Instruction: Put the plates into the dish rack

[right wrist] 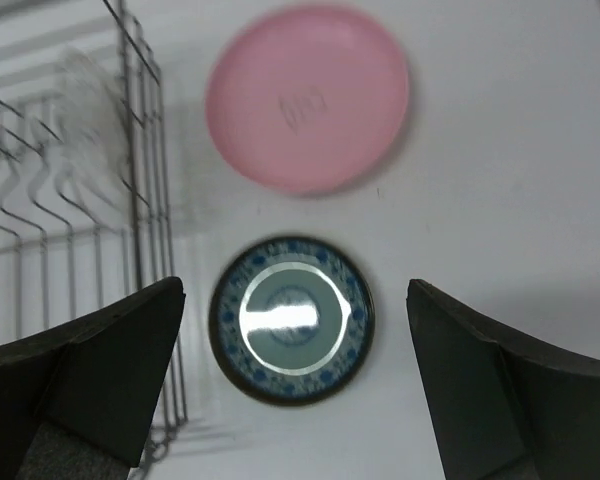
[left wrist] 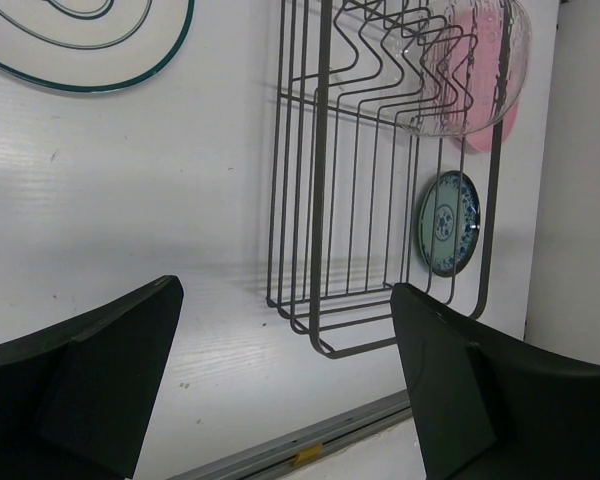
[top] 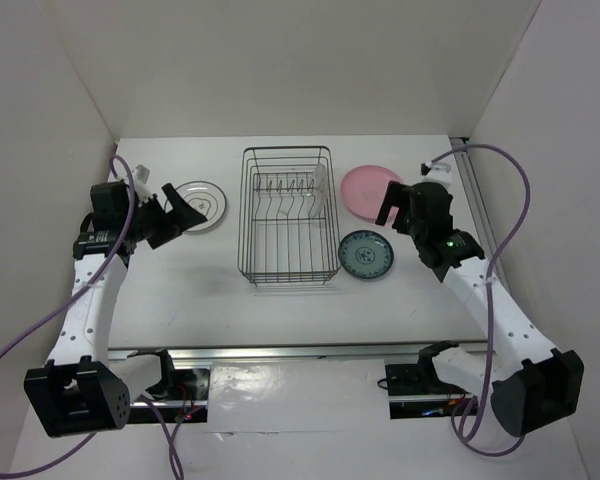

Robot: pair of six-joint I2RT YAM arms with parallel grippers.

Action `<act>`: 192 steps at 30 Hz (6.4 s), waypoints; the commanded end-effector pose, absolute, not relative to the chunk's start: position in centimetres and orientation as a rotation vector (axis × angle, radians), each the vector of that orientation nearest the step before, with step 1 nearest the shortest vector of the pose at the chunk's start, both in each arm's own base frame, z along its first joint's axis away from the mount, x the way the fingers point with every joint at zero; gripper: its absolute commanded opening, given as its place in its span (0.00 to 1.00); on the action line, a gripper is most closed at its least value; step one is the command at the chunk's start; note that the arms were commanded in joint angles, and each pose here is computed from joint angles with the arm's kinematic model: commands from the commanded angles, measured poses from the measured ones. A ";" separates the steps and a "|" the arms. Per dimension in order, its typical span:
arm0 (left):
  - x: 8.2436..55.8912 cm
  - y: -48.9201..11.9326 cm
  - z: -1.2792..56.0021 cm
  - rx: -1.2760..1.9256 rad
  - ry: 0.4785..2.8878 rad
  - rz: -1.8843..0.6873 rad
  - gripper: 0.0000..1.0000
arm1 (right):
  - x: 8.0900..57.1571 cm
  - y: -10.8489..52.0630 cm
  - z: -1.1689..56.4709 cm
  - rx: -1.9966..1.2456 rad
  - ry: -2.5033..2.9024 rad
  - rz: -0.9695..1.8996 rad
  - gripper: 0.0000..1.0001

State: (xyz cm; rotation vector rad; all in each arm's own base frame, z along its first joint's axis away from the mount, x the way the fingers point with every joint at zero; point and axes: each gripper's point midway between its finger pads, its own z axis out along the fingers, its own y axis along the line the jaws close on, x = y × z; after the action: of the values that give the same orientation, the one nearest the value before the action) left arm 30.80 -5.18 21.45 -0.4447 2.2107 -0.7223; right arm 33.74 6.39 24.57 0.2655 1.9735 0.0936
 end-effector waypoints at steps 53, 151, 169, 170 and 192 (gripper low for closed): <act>31.4 -2.7 20.6 -0.543 2.209 -0.661 0.99 | 31.4 4.5 2.5 0.671 2.327 0.291 0.35; 30.4 -3.3 20.3 -0.523 2.198 -0.706 0.99 | 46.7 24.7 27.1 0.071 1.747 -0.728 0.00; 30.4 -3.5 20.3 -0.517 2.198 -0.716 0.99 | 47.3 25.4 23.7 0.032 1.772 -0.769 0.00; 30.4 -3.5 20.3 -0.517 2.198 -0.716 0.99 | 47.3 25.4 23.5 0.018 1.780 -0.783 0.00; 30.4 -3.5 20.1 -0.522 2.205 -0.717 0.99 | 47.7 26.1 19.3 0.003 1.820 -0.786 0.28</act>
State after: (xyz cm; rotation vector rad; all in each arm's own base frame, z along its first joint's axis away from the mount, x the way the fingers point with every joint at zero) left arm 30.10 -3.54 19.20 -0.5482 2.2423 -0.7134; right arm 47.57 26.23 18.27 -0.0495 1.8355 -0.7994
